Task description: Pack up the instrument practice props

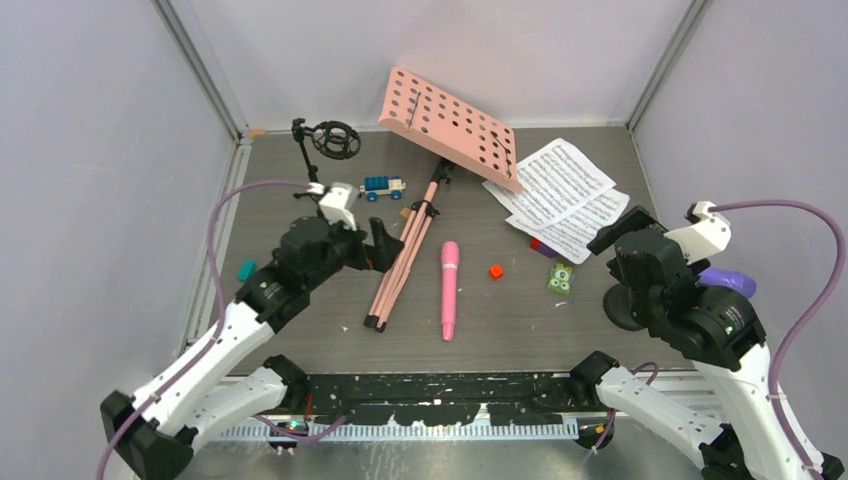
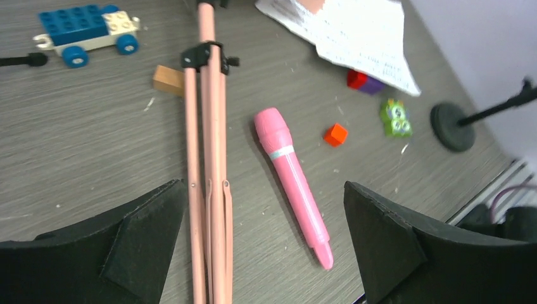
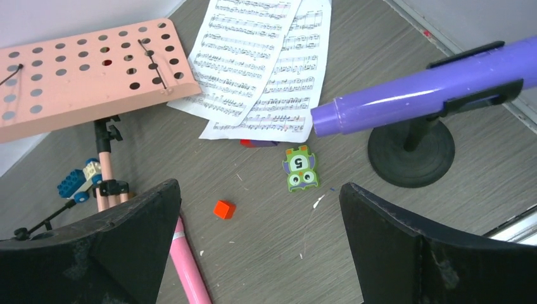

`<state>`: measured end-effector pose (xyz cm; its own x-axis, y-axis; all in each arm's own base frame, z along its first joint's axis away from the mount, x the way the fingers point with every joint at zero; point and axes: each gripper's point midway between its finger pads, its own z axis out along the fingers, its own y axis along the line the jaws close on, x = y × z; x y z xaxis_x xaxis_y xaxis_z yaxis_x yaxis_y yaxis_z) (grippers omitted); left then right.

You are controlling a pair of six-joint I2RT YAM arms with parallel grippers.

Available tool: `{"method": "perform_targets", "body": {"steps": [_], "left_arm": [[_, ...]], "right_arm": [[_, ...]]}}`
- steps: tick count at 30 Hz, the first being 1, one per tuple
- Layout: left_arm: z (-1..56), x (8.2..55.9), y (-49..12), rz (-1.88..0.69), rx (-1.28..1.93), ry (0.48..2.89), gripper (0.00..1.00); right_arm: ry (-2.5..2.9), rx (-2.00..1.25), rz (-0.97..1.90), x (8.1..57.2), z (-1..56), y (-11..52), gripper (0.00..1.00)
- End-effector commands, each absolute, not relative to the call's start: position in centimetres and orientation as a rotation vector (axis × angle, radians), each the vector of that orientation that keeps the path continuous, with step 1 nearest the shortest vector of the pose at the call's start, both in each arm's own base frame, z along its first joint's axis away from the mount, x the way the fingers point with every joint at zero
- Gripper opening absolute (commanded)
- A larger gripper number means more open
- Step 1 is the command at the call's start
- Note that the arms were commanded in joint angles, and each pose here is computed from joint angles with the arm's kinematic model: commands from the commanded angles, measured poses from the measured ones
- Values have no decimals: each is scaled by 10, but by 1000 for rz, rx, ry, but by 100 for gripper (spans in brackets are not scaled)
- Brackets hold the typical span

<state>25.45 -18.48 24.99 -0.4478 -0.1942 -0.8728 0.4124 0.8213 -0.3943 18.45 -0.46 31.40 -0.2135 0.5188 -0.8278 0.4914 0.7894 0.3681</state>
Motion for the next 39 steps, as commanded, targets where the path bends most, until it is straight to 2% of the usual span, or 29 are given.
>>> {"method": "perform_targets", "body": {"steps": [1, 5, 12, 24, 36, 39], "left_arm": [[257, 261, -208, -534, 320, 1857, 97], [275, 253, -240, -590, 448, 1759, 97], [270, 243, -281, -667, 554, 1755, 97], [253, 231, -295, -722, 568, 1789, 97], [256, 228, -266, -638, 528, 1792, 97], [253, 223, -254, -618, 521, 1797, 97]], "right_arm": [[1773, 905, 89, 169, 328, -19, 100], [1736, 980, 191, 153, 330, -24, 100], [1741, 1040, 379, 153, 310, -3, 100], [1638, 1004, 651, 152, 322, -13, 100], [1709, 606, 240, 205, 347, 114, 100], [1851, 581, 224, 240, 319, 139, 100]]}}
